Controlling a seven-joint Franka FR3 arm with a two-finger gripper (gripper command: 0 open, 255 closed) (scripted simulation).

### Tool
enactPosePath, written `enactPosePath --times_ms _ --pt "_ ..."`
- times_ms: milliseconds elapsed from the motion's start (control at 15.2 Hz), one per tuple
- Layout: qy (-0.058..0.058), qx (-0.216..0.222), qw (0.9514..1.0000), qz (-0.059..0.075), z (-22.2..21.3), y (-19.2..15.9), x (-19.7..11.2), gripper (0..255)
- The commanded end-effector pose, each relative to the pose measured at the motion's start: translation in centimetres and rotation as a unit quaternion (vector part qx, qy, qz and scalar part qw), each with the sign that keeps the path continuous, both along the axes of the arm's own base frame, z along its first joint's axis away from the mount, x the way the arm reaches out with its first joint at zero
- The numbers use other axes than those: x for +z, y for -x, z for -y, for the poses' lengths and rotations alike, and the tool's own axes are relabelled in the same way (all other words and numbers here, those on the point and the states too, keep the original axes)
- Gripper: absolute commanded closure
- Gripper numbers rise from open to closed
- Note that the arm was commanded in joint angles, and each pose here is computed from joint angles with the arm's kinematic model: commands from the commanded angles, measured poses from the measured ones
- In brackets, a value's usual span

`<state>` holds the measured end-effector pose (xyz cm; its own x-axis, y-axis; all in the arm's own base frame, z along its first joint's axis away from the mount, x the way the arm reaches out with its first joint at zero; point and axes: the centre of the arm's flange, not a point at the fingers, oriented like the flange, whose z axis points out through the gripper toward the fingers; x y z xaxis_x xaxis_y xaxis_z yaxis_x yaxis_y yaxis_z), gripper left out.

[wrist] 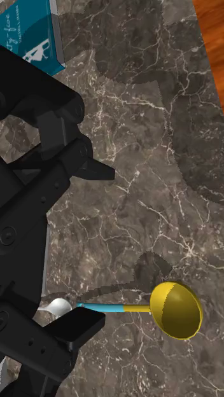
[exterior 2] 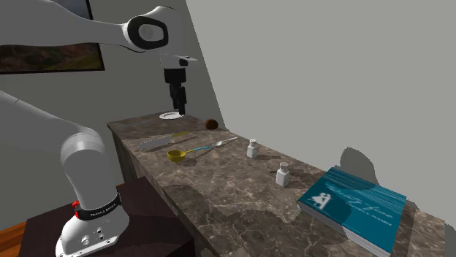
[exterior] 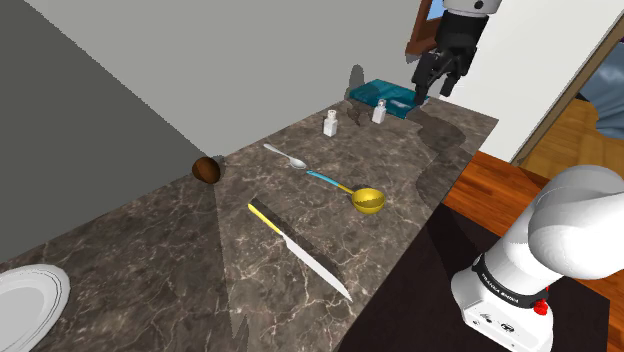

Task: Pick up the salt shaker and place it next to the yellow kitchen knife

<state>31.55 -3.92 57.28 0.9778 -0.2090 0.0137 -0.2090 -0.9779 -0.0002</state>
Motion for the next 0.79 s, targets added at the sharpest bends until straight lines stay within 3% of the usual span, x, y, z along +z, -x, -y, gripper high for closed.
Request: enactPosePath --times_ms 0,726 --pt "0.000 0.000 1.0000 0.000 0.0 0.0 0.0 0" --pt "-0.003 0.001 1.0000 -0.004 3.3 -12.9 -6.0 0"
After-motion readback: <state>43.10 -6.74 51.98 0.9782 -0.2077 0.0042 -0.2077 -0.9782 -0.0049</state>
